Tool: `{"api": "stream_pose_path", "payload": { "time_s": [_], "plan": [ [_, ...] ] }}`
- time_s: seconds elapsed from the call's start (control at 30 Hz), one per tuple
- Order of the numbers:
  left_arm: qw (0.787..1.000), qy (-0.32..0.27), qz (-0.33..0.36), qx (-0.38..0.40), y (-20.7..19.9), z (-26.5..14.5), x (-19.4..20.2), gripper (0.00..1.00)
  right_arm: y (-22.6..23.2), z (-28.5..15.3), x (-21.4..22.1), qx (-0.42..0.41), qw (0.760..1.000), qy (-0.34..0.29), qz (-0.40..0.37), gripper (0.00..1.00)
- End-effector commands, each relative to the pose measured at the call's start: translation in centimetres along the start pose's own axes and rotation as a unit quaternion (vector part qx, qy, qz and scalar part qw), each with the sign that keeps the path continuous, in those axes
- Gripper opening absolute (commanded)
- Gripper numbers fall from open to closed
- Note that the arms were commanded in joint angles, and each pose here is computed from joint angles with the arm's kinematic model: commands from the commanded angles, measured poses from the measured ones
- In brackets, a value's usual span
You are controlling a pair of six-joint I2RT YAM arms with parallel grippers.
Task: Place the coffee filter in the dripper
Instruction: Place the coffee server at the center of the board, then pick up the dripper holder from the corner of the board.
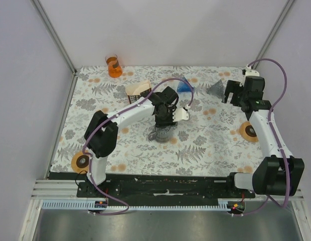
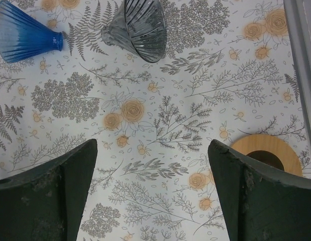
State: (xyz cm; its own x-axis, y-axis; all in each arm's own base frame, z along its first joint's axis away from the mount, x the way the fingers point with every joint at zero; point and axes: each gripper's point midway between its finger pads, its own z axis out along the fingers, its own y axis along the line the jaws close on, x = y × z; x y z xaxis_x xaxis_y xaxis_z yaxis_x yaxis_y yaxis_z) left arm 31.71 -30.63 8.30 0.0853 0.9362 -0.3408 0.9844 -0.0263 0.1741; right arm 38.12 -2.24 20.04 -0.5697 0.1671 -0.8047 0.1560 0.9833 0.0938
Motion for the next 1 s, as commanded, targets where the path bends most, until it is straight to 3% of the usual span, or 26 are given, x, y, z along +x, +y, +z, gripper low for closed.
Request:
{"api": "stream_pose_path", "payload": {
  "time_s": [0.0, 0.07, 0.17, 0.27, 0.4, 0.53, 0.73, 0.83, 0.97],
  "plan": [
    [0.999, -0.041, -0.008, -0.013, 0.6, -2.7, -2.1, 0.69, 0.4, -1.1, -1.3, -0.009, 0.999, -0.03, 0.007, 0.98],
    [0.998, -0.059, -0.02, -0.028, 1.1, -5.0, -3.0, 0.82, 0.6, -1.2, -1.5, -0.014, 0.999, -0.032, 0.005, 0.98],
    [0.995, -0.079, -0.043, -0.054, 1.6, -9.2, -3.2, 0.86, 1.5, -1.7, -2.1, -0.038, 0.998, -0.039, 0.002, 0.98],
    [0.988, -0.079, -0.103, -0.08, 2.0, -13.4, -0.6, 0.89, 2.0, -2.1, -2.2, -0.053, 0.998, -0.043, -0.001, 0.98],
    [0.962, -0.034, -0.251, -0.103, 1.8, -17.6, 8.5, 0.93, 2.6, -2.4, -2.4, -0.071, 0.996, -0.045, -0.002, 0.98],
    [0.902, 0.03, -0.409, -0.134, -0.4, -20.5, 21.0, 0.94, 4.0, -2.8, -3.1, -0.106, 0.993, -0.048, 0.005, 0.98],
    [0.815, 0.16, -0.525, -0.185, -9.2, -20.9, 35.3, 0.88, 5.0, -2.9, -3.4, -0.132, 0.99, -0.045, 0.014, 0.98],
    [0.786, 0.182, -0.572, -0.146, -13.8, -19.4, 38.4, 0.76, 5.4, -2.7, -3.3, -0.143, 0.989, -0.038, 0.02, 0.98],
    [0.768, 0.202, -0.597, -0.113, -17.1, -17.3, 39.9, 0.58, 6.1, -2.6, -3.3, -0.16, 0.986, -0.03, 0.025, 0.98]
  ]
}}
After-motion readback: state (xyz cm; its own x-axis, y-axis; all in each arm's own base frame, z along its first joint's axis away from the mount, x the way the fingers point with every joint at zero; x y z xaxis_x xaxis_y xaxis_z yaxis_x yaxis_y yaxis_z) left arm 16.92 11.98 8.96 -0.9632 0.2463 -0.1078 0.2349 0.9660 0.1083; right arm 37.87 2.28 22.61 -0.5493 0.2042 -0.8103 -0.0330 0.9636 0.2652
